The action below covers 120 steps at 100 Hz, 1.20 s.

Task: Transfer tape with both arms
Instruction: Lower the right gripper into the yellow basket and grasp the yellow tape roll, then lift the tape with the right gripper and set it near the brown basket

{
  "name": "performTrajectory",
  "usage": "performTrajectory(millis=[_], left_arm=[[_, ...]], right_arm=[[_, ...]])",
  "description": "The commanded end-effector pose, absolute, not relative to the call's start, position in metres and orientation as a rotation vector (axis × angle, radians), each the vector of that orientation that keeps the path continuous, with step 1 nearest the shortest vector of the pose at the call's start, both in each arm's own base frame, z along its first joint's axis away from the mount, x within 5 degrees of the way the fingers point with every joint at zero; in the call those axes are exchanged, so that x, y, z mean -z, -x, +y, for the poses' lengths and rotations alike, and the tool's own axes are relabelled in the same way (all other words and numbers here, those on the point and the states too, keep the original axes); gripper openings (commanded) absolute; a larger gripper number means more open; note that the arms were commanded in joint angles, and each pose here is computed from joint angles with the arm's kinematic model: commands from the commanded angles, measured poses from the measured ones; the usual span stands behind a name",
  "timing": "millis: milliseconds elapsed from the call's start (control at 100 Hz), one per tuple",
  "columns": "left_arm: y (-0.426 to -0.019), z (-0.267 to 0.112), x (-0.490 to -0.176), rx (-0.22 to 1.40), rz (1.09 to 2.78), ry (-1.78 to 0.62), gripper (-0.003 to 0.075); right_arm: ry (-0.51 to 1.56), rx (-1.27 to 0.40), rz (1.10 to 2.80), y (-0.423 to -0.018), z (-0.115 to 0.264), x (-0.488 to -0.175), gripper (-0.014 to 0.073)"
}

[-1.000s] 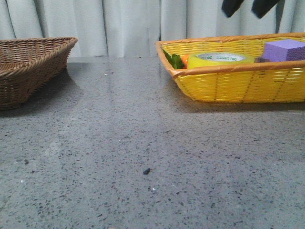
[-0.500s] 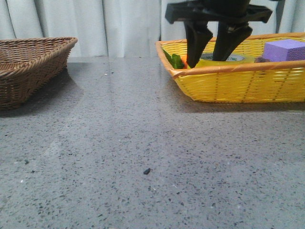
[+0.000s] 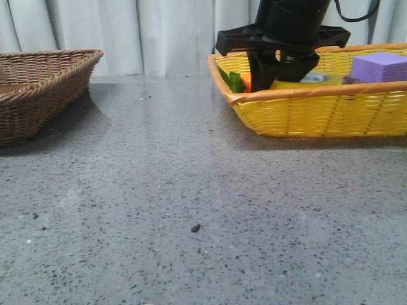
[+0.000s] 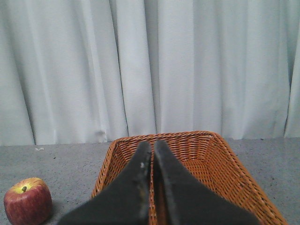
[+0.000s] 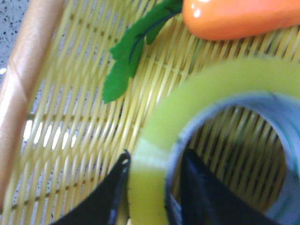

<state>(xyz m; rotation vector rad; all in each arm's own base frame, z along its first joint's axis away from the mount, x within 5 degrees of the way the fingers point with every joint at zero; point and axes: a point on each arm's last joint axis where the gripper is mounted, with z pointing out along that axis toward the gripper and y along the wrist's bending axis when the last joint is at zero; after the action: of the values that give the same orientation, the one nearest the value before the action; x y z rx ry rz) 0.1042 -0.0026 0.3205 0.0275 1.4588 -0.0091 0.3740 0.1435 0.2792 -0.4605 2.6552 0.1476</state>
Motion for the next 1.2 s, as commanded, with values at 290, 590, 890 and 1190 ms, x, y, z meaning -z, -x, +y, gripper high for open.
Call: performTrajectory(millis=[290,590,890,1190], left_arm=[[-0.104,-0.002,-0.338,0.015,1.366,-0.015,-0.002],[-0.104,-0.002,-0.338,0.018,1.367,-0.012,-0.002],[-0.104,-0.002,-0.338,0.02,1.367,-0.009,-0.002],[-0.104,-0.002,-0.336,0.021,1.385,-0.009,-0.002]], right_arm=[[0.452,-0.165,2.505,-0.374,0.143,-0.348,0.0003],[0.676,-0.191,2.426,-0.351,0.178,-0.392,0.0003],[0.905,-0.313,2.217,-0.308,0.253,-0.416,0.0003],[0.954,-0.416,2.277,-0.316,0.284,-0.382,0.0003]])
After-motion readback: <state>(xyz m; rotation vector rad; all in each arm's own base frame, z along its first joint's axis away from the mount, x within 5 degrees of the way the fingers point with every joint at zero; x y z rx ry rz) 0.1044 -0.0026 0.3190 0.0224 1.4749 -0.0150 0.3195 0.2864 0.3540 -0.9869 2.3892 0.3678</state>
